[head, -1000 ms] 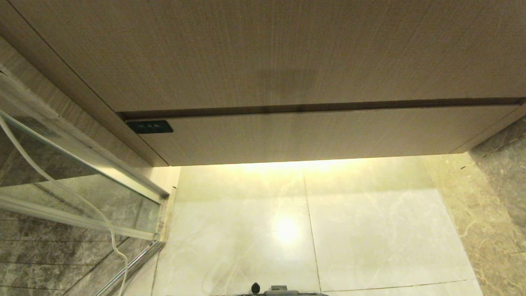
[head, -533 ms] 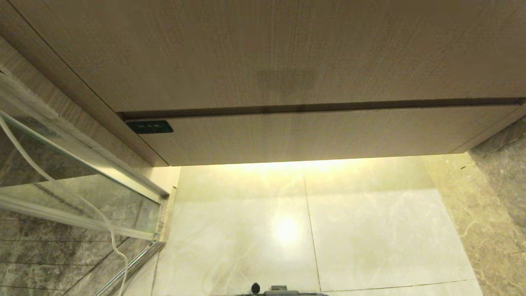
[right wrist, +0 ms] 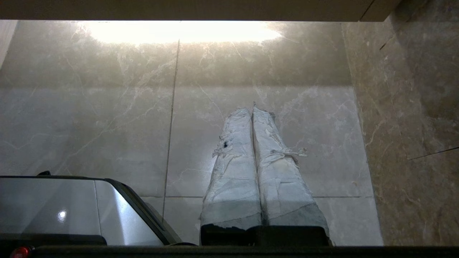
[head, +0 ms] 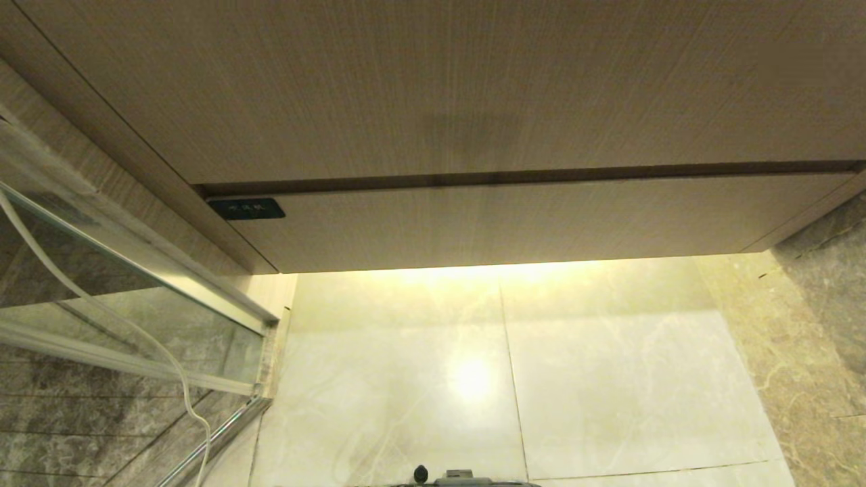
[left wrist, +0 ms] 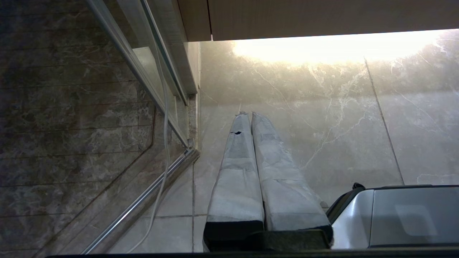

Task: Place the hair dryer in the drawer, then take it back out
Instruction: Pull open the drawer

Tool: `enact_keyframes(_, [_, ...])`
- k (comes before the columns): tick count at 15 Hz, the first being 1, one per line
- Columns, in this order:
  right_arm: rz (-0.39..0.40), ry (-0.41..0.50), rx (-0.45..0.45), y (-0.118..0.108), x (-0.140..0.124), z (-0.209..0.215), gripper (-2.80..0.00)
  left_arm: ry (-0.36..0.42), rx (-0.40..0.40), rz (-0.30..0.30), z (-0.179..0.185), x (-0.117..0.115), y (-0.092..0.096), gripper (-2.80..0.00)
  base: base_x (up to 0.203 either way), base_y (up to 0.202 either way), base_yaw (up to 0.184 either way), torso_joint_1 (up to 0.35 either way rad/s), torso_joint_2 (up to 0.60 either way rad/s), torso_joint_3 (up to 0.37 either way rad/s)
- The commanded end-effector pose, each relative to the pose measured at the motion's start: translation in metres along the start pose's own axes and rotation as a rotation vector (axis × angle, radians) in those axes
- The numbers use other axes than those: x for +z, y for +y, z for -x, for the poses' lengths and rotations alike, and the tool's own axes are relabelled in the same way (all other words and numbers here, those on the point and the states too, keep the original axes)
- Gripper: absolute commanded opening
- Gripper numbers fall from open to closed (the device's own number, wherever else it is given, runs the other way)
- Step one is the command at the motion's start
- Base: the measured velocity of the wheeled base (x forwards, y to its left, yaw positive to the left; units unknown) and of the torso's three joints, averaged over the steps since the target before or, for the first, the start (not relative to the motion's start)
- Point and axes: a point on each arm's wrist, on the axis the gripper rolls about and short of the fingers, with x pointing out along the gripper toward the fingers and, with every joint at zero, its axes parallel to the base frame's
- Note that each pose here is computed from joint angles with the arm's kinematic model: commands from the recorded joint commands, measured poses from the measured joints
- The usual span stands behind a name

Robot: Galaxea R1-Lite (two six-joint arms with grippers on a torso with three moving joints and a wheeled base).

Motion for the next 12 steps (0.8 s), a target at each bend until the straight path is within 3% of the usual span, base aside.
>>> enact_keyframes(1, [0.001, 0.005, 0.001, 0.0000, -0.0004, -0.0003, -2.80, 0.000, 0.000, 0.001, -0.0001, -0.0001, 0.0000, -2.80, 0.000, 0.000, 0.000, 0.000, 0.00, 0.000])
enact_keyframes(12, [0.009, 0.004, 0.002, 0.0000, -0.0003, -0.0003, -2.80, 0.002, 0.001, 0.001, -0.0001, -0.0001, 0.0000, -2.80, 0.000, 0.000, 0.000, 0.000, 0.00, 0.000])
